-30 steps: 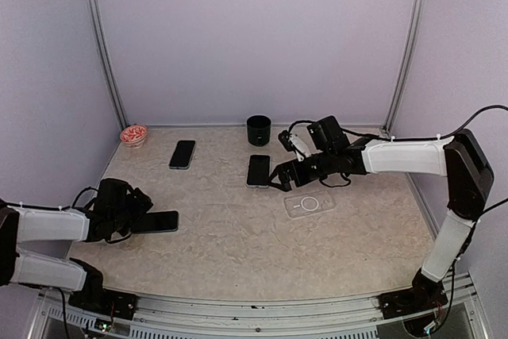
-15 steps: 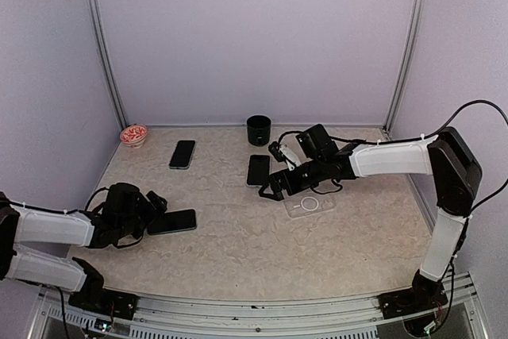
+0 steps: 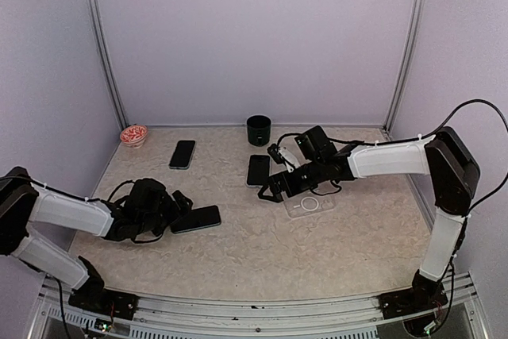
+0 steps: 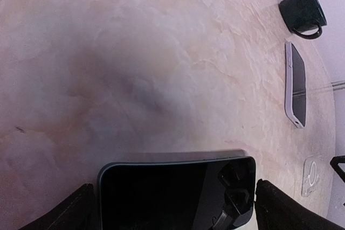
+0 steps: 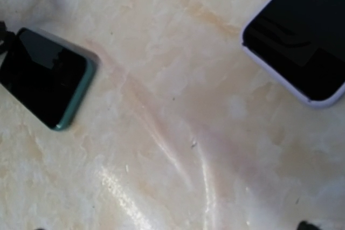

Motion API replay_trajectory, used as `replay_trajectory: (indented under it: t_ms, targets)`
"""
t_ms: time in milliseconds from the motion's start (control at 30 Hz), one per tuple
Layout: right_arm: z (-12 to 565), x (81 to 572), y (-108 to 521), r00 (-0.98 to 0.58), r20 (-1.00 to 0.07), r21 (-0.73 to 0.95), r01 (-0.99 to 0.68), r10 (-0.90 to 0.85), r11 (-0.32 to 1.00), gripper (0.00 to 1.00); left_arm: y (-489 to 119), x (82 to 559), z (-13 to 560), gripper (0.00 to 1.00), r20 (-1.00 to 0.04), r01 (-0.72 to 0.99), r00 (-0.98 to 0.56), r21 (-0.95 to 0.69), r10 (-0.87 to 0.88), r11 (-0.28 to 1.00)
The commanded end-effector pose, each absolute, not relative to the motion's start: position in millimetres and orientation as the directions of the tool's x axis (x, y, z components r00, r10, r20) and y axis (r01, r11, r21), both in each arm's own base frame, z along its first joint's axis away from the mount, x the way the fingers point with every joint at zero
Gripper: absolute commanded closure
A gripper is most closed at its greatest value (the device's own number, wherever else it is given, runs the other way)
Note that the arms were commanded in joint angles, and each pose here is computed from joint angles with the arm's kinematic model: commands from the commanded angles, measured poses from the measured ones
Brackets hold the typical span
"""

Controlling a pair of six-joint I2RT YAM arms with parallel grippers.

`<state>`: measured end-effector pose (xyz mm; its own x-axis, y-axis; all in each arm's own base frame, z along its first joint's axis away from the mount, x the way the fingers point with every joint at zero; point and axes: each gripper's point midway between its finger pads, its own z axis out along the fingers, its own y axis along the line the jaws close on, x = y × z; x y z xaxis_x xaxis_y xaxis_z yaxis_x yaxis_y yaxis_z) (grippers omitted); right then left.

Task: Put the phone into the phone case
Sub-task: Move the phone to the center of the board, then pick up the phone at the center of the board.

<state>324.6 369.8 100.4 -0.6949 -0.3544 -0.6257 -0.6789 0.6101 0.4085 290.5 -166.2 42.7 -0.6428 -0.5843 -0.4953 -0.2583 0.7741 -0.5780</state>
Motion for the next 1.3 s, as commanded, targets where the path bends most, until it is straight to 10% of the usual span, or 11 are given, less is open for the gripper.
replay_trajectory:
  t_ms: [0, 633, 1267]
  targets:
    - [96, 321, 376, -0.691, -0.621, 0.412, -0.689, -0.37, 0.597, 0.0, -195, 284, 34, 0.01, -0.462, -0.209, -0.716, -0.573, -0.523, 0.792]
    - [94, 314, 359, -0.641, -0.634, 0.33, -0.73, -0.433, 0.598, 0.0, -270, 310, 38, 0.01, -0.538, 0.032, -0.792, -0.51, -0.289, 0.86]
    - [87, 292, 400, 0.047, -0.764, -0.045, -0.999, -0.643, -0.02, 0.0, -228, 304, 88, 0.01, -0.62, 0.051, -0.713, -0.512, -0.328, 0.857]
